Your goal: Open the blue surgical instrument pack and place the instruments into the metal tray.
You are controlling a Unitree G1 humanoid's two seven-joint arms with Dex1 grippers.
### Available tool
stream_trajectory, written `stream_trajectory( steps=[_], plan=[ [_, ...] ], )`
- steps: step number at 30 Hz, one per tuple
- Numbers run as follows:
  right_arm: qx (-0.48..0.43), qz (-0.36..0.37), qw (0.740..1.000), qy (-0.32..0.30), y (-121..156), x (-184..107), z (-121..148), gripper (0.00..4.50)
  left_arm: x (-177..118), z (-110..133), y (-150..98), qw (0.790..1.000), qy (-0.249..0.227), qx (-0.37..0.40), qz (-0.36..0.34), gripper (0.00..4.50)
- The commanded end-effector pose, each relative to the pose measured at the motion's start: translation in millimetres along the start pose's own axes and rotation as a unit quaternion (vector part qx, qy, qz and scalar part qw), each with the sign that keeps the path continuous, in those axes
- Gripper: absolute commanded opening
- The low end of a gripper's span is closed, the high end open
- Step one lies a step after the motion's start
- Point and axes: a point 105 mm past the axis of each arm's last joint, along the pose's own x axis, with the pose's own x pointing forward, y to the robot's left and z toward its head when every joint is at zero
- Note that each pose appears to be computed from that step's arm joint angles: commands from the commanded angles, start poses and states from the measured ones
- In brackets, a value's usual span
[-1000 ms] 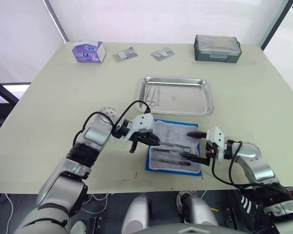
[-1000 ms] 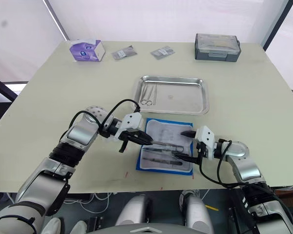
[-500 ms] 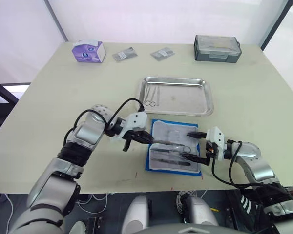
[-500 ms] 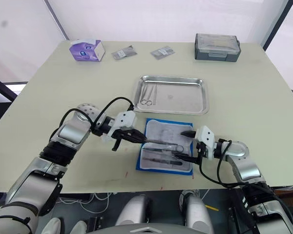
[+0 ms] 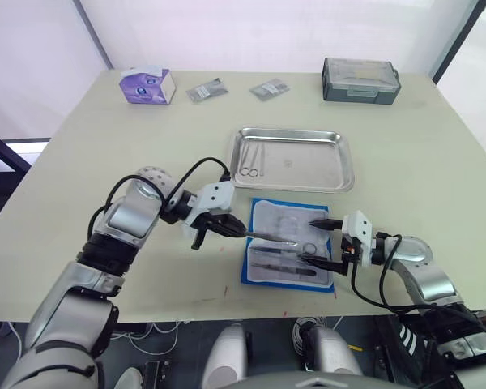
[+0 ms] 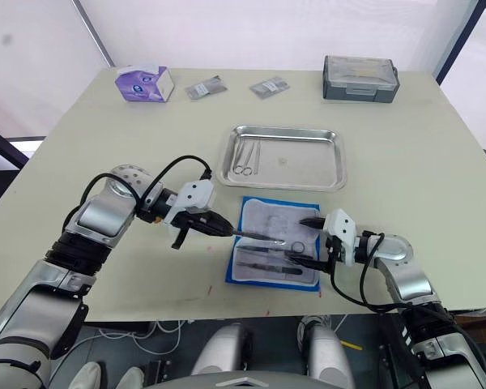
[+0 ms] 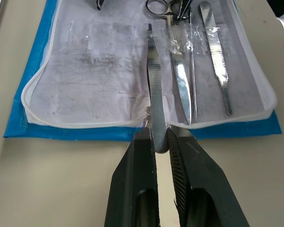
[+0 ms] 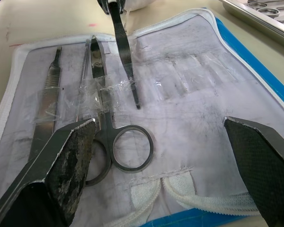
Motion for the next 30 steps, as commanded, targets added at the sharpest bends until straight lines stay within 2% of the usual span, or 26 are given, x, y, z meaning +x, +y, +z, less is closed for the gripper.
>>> stream_trajectory(
  steps=[1,11,15,24,30],
  plan=[
    [0.054,0.003,0.997,0.061,10,-6,-36,4.50,-14,14,1,1.000,-0.008,0.027,0.007,0.06],
    [0.054,0.003,0.997,0.060,9,-5,-36,4.50,-41,4,-4,0.999,0.027,0.015,0.015,0.06],
    [0.054,0.003,0.997,0.060,9,-4,-36,4.50,-51,5,-5,0.999,0.026,0.006,0.020,0.06],
    [0.053,0.004,0.997,0.060,8,-4,-36,4.50,-72,33,-7,0.998,-0.053,-0.025,0.028,0.06],
    [0.053,0.006,0.997,0.061,8,-4,-36,4.50,-67,57,19,0.987,-0.116,-0.024,0.106,0.06]
  ],
)
